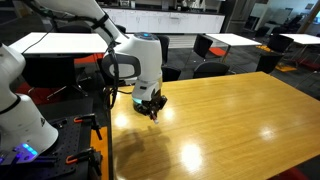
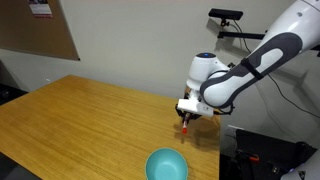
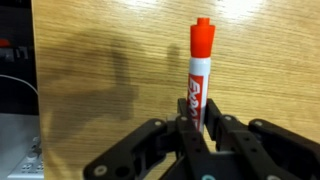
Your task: Take the marker from the bowl and put it on the table
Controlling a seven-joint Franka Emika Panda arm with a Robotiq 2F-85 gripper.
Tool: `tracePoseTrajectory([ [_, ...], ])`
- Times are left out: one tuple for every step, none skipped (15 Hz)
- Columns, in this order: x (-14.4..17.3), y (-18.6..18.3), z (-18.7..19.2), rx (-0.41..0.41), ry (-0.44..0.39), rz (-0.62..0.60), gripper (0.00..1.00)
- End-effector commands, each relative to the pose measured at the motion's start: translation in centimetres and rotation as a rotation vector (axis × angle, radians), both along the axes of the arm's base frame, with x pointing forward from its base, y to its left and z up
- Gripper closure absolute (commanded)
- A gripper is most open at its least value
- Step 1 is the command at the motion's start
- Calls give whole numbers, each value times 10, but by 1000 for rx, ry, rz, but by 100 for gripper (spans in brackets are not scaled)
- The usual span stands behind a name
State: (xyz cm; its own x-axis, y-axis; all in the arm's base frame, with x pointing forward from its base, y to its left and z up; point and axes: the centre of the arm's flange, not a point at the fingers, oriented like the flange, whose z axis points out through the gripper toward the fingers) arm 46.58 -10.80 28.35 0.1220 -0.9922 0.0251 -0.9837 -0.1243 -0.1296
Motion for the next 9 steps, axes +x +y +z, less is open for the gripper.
tracePoseTrajectory([
  [-2, -19, -3, 31, 26, -33, 95],
  [-3, -22, -5, 36, 29, -43, 95],
  [-4, -26, -6, 38, 34, -54, 95],
  [-5, -29, -8, 40, 38, -63, 95],
  [-6, -31, -9, 43, 42, -72, 95],
  [-6, -34, -10, 45, 44, -80, 95],
  [-7, -35, -10, 46, 47, -86, 95],
  [-7, -37, -11, 47, 49, -92, 95],
  [-8, -38, -12, 48, 52, -100, 95],
])
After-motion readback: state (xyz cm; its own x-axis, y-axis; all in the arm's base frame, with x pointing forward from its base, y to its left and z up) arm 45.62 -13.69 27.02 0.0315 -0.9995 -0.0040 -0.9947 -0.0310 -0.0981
